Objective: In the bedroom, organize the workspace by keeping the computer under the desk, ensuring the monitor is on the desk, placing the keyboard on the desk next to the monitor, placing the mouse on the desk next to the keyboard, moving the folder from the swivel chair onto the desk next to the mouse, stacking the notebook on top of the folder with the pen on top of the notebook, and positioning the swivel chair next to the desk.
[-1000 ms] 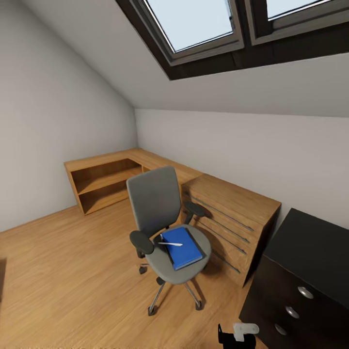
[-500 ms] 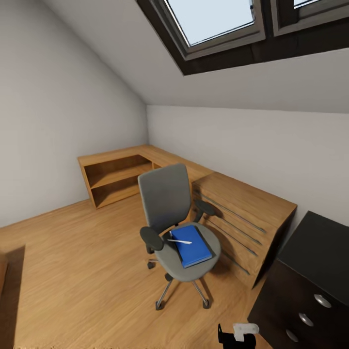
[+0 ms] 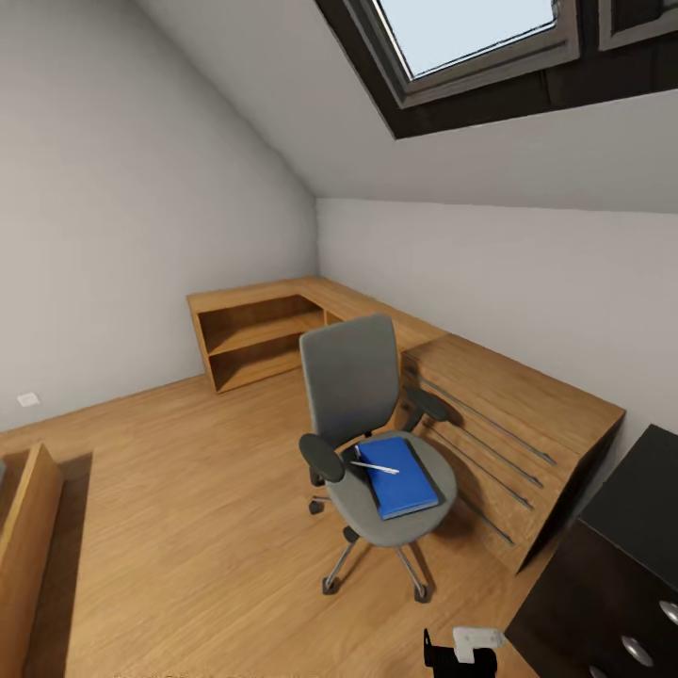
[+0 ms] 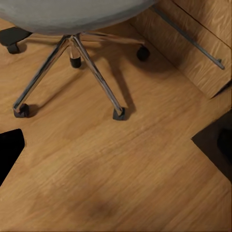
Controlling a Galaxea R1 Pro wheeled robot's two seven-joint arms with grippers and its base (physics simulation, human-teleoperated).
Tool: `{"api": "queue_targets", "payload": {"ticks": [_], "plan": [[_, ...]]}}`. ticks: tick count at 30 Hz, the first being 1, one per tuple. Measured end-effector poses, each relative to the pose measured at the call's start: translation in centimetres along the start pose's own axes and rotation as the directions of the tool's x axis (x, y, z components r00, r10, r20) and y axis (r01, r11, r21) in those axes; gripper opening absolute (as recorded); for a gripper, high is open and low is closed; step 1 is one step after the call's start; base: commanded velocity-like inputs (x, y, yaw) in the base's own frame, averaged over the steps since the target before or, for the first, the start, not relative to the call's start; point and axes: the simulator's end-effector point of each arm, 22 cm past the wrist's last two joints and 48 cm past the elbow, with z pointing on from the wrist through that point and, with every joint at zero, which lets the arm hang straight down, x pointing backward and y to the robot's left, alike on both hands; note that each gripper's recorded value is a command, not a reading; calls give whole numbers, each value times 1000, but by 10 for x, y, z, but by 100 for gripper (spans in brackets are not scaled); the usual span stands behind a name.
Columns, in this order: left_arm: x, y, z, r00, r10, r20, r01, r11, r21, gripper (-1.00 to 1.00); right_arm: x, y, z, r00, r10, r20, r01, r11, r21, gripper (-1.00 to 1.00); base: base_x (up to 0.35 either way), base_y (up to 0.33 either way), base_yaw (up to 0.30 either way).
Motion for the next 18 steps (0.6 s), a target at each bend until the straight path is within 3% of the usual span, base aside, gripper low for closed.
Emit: {"api": "queue_targets", "payload": {"ticks": [18], "plan": [[4,1,0,1000,5,-11,-5,1000,-2,100,5,-1,1,1000,-2,-10,2,1000,1,100,0,-4,247]]}}
